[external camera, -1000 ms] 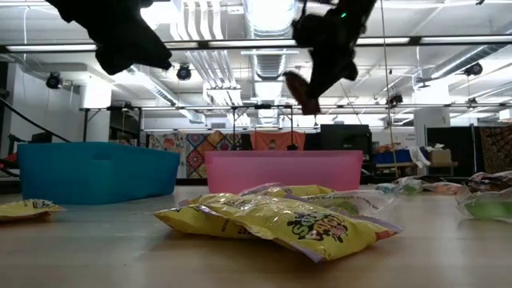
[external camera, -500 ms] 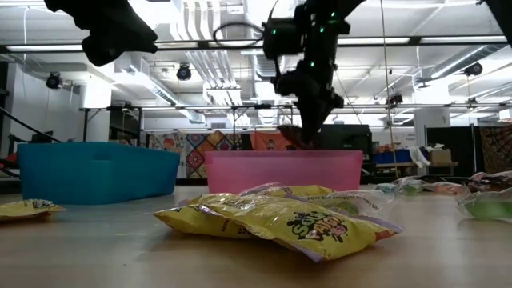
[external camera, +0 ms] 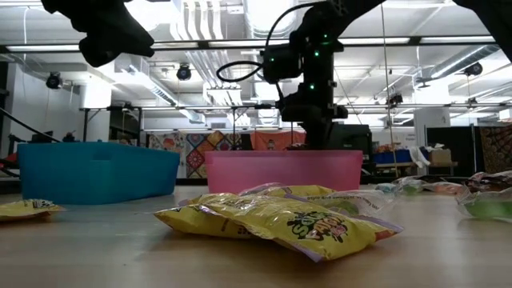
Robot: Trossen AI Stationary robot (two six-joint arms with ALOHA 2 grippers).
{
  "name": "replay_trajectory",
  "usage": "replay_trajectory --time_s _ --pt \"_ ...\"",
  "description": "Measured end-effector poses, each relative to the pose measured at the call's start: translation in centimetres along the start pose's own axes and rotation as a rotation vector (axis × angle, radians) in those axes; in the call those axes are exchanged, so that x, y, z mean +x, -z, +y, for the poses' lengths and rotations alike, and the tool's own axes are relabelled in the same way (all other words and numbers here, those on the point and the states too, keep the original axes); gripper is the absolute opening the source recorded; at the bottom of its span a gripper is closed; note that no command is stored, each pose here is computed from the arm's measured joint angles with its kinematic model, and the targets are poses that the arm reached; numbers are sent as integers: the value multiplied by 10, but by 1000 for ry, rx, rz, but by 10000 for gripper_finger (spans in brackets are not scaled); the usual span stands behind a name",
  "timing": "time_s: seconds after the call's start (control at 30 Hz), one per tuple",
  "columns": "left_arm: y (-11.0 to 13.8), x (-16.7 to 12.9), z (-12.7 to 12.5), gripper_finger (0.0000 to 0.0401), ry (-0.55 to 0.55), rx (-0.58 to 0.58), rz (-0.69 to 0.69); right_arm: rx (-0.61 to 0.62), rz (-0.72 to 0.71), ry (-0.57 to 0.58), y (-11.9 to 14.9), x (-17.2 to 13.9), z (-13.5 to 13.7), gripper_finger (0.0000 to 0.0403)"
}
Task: Sort candy
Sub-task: Put the brown chocolate bar into the red bin, then put the green gummy into the green bin
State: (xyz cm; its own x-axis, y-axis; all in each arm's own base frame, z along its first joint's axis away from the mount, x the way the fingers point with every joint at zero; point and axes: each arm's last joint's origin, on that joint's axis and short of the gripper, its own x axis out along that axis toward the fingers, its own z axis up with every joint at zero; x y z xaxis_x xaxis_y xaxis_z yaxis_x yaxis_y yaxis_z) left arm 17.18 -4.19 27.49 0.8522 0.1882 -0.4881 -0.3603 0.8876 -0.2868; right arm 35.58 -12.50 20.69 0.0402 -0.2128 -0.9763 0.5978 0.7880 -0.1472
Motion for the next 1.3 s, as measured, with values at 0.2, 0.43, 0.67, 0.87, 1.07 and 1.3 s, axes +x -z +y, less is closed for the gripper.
replay_trajectory --time_s 0.2,0.43,0.67,0.87,1.07,1.3 --pt "0 1 0 77 -8 2 0 -12 -2 5 0 0 0 36" --pt "1 1 0 77 -9 4 2 -32 -6 4 0 0 0 81" --pt "4 9 -2 77 -29 18 29 -65 -39 -14 2 -14 -2 94" --pt "9 26 -9 77 -44 38 52 -85 -143 -53 14 -55 -1 87" --pt "15 49 -21 77 -30 124 47 -139 -270 -110 39 -102 10 74" --pt "23 71 -39 77 22 255 16 -241 -394 -199 86 -138 29 69"
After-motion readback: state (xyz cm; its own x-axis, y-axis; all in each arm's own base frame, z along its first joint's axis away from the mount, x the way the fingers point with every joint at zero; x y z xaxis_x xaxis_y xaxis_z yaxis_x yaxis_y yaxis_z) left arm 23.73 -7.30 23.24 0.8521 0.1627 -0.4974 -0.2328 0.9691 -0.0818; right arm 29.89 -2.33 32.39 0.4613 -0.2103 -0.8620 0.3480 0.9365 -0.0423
